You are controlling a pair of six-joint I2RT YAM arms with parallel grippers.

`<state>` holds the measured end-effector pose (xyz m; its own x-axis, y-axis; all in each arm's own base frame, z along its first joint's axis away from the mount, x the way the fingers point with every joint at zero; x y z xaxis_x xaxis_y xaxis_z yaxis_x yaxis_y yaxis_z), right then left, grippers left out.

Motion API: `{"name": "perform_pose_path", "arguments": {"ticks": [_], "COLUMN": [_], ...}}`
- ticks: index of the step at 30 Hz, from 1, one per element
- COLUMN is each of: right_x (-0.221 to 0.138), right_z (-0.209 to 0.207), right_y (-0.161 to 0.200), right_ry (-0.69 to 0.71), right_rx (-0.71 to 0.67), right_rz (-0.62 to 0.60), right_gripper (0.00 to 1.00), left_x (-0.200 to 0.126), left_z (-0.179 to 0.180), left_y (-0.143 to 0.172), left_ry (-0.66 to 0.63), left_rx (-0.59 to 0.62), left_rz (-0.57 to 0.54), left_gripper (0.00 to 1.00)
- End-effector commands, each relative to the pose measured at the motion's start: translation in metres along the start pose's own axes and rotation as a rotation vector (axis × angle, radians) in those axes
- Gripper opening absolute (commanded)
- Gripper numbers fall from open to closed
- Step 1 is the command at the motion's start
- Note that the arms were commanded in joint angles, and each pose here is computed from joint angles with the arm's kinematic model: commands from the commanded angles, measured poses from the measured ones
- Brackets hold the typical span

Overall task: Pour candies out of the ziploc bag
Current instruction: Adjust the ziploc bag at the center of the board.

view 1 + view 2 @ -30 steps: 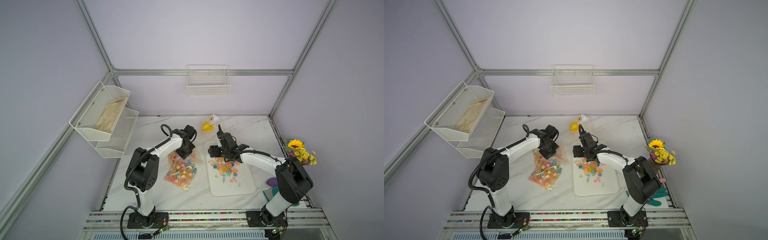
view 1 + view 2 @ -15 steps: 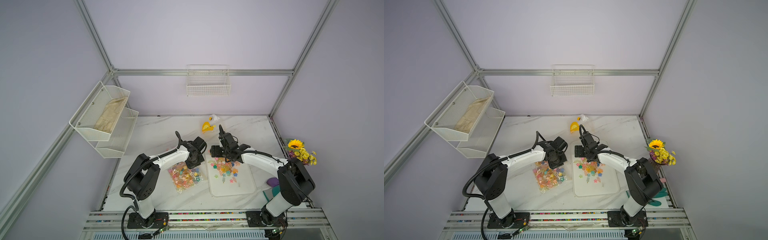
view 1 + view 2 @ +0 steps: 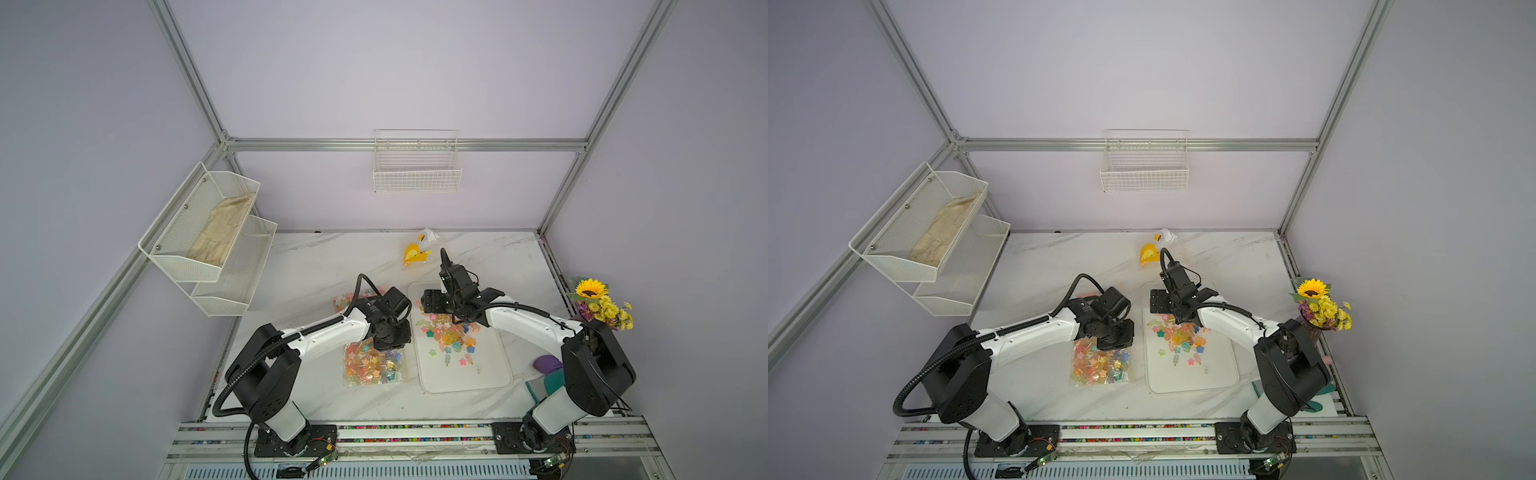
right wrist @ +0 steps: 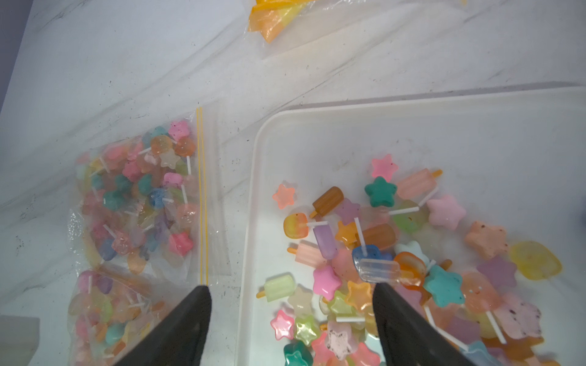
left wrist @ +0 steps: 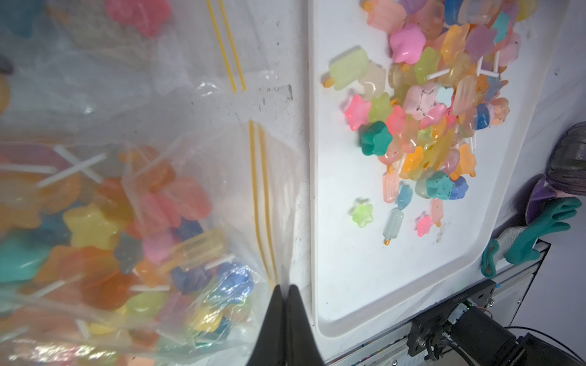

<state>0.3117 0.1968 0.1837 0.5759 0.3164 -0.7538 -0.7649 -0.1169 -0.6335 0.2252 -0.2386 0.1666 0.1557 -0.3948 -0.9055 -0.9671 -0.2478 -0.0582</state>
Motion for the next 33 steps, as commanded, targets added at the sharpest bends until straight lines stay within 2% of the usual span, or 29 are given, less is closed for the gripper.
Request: {"name": "perform_pose_path", "arguments": {"ticks": [1, 4, 6, 12, 16, 33], "right_x": [0.001, 0.003, 0.003, -0.005, -0.007, -0.01], "right_z": [0.0, -0.001, -0.002, -0.01, -0.018, -0.027], "right_y": [0.001, 0.001, 0.001, 0.002, 0.005, 0.009], "right_ry": [0.011, 0.017, 0.025, 0.01, -0.002, -0.029], "right_rx": [0.01, 0.015, 0.025, 0.064, 0.094, 0.111], "right_rz": [0.009, 0.011, 0.007, -0.007, -0.014, -0.032], "right_gripper": [0.84, 0.85, 0.86, 0.88, 0.88, 0.88], "left_x": [-0.006, -0.01, -0.011, -0.01, -0.01, 0.012], "left_z": [0.001, -0.003, -0.005, -0.003, -0.005, -0.046], "left_y": [0.002, -0.003, -0.005, -0.005, -0.008, -0.028], "left_ry": [0.024, 0.023, 0.011, -0.025, -0.039, -0.084], "left_rx": [0.062, 0.071, 0.081, 0.116, 0.087, 0.055], "left_rz": [-0.019, -0.056, -0.068, -0.064, -0.086, -0.141], "left_gripper": [0.13, 0.37, 0.48, 0.48, 0.44, 0.41]}}
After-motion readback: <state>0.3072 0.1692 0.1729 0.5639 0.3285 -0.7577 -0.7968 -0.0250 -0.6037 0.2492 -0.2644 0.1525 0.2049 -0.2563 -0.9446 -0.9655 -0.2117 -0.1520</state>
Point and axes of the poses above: each gripper's point midway between its finger pads, its own x axis out along the fingers, its own z axis along the line the jaws close on, y = z × x, the point moved 9 cm from there along -x, back along the fingers, and after that the axes turned 11 degrees about -x, right-handed, at the moved point
